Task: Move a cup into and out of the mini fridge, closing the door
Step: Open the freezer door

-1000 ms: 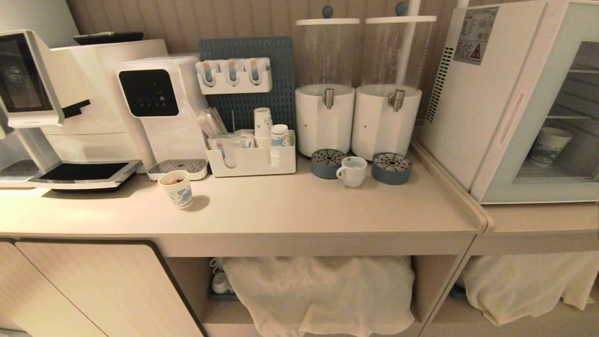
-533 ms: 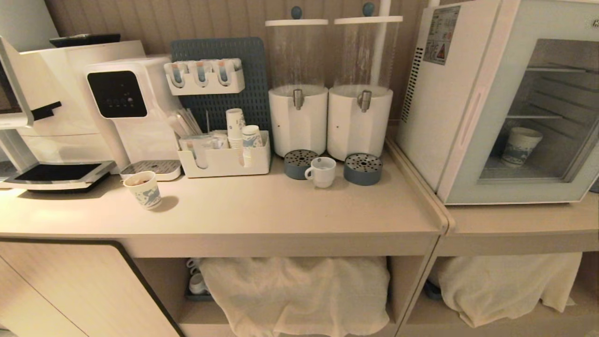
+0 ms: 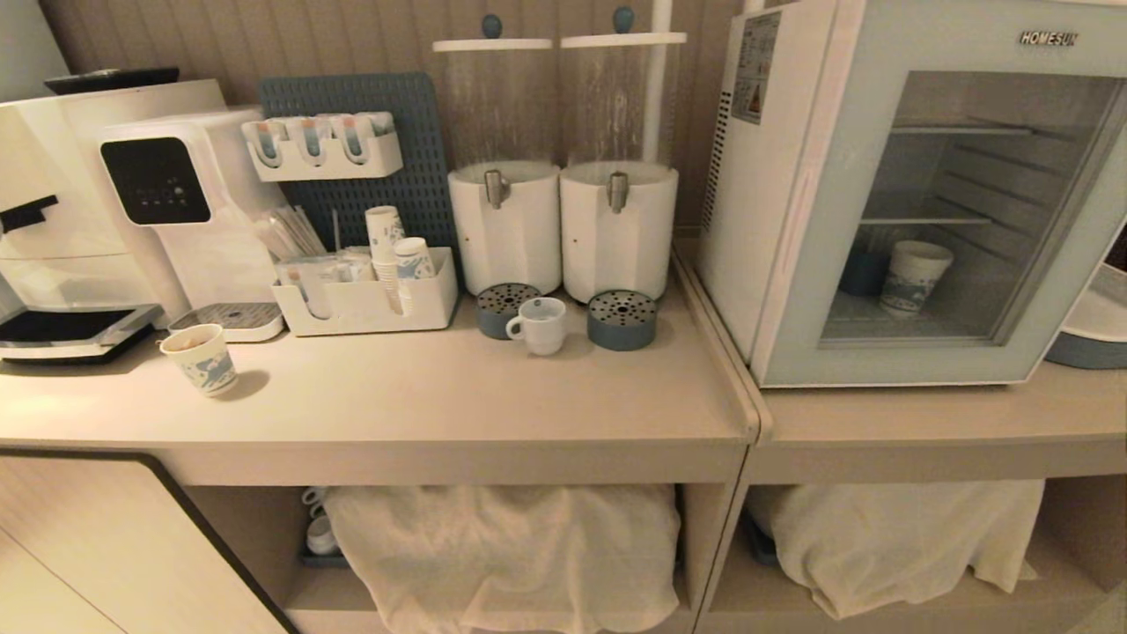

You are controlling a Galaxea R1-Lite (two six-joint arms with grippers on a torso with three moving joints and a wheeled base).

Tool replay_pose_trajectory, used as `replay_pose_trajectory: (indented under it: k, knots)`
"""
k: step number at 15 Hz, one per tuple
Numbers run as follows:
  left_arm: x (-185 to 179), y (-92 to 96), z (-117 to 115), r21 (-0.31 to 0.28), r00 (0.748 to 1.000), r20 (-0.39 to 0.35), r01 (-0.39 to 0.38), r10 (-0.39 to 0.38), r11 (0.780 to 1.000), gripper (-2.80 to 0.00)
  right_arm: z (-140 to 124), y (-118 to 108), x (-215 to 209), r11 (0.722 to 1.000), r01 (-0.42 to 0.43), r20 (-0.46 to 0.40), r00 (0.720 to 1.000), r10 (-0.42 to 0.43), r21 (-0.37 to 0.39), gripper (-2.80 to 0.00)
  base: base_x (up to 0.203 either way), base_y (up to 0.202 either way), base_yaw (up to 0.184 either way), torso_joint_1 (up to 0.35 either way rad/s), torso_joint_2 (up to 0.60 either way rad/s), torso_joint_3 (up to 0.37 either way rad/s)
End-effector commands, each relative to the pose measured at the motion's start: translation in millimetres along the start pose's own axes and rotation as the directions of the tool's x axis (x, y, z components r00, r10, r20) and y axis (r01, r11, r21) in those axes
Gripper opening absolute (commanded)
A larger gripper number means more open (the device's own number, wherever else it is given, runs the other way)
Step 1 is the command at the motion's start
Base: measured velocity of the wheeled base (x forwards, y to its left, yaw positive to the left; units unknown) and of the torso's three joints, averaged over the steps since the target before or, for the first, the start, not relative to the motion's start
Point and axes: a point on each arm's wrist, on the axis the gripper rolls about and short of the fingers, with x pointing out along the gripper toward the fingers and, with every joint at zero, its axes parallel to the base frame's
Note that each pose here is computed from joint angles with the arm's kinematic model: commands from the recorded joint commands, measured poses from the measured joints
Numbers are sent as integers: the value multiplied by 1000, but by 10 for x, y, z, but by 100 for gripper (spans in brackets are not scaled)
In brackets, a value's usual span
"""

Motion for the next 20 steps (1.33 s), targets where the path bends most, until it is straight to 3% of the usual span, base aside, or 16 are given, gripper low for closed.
replay_pose_trajectory:
  k: [1, 20]
  knots:
    - [1, 0, 0, 0, 1000, -2, 0, 0, 1000, -280, -43, 0, 10, 1000, 0, -15, 1000, 0, 0, -280, 0, -194, 0, 2, 9, 2]
    - [0, 0, -1, -2, 1000, -1, -2, 2, 1000, -280, -43, 0, 10, 1000, 0, -15, 1000, 0, 0, -280, 0, -194, 1, 2, 3, 2]
